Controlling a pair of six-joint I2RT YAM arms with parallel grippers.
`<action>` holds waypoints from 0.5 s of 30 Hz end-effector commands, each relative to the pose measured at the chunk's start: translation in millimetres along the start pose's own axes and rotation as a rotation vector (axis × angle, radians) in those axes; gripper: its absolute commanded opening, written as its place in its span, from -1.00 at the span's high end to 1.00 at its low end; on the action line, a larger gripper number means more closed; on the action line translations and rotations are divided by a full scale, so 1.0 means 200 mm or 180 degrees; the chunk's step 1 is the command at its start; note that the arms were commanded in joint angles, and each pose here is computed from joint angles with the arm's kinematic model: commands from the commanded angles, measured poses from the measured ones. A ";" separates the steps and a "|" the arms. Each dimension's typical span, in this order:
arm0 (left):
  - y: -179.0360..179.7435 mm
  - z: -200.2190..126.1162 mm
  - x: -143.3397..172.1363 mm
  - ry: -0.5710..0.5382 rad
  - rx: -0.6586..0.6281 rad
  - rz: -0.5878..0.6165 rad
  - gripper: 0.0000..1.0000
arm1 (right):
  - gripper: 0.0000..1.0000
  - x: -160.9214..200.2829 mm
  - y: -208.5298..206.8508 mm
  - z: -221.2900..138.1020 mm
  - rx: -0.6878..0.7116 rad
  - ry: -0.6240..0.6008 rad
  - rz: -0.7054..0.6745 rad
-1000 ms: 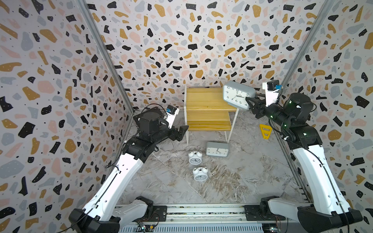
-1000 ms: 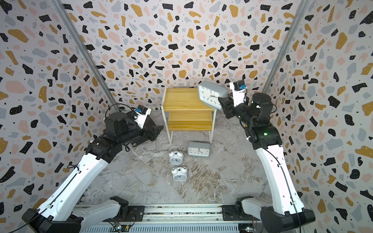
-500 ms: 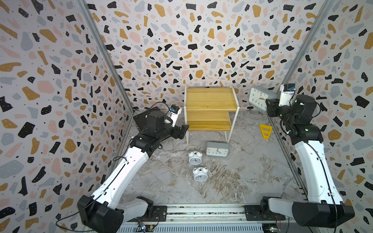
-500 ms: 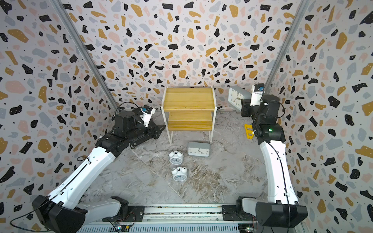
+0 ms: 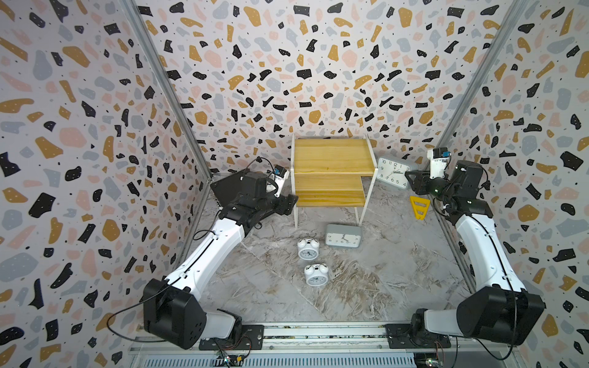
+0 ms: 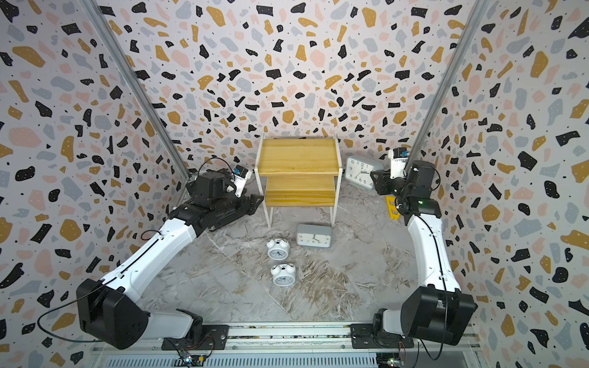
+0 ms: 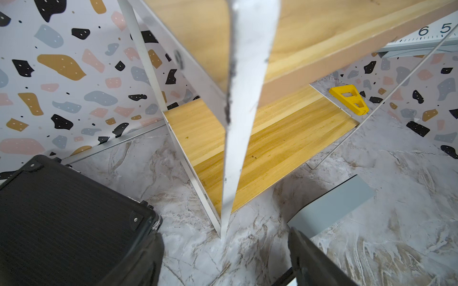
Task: Place the alarm clocks on the shelf by style
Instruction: Place the alarm on the shelf.
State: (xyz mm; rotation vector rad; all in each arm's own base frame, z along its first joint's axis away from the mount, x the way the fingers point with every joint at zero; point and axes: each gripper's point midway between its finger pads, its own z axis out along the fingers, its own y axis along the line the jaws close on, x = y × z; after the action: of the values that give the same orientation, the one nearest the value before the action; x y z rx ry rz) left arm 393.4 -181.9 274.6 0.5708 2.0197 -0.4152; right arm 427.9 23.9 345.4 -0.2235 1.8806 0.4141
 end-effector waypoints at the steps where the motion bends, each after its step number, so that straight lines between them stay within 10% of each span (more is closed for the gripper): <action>1: 0.01 0.00 -0.14 -0.0272 0.0055 0.0034 -0.61 | 0.70 -0.18 0.11 -0.03 -0.0410 -0.0429 -0.0363; 15: 0.06 0.13 -0.11 -0.0159 0.0095 -0.0033 -0.19 | 0.74 -0.07 0.18 0.13 -0.1174 -0.0524 -0.0847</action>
State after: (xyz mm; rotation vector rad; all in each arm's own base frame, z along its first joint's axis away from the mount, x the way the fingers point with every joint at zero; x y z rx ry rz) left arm 417.6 -187.3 256.6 0.5679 2.0474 -0.4544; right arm 448.4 55.5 314.4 -0.5135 1.7666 0.5913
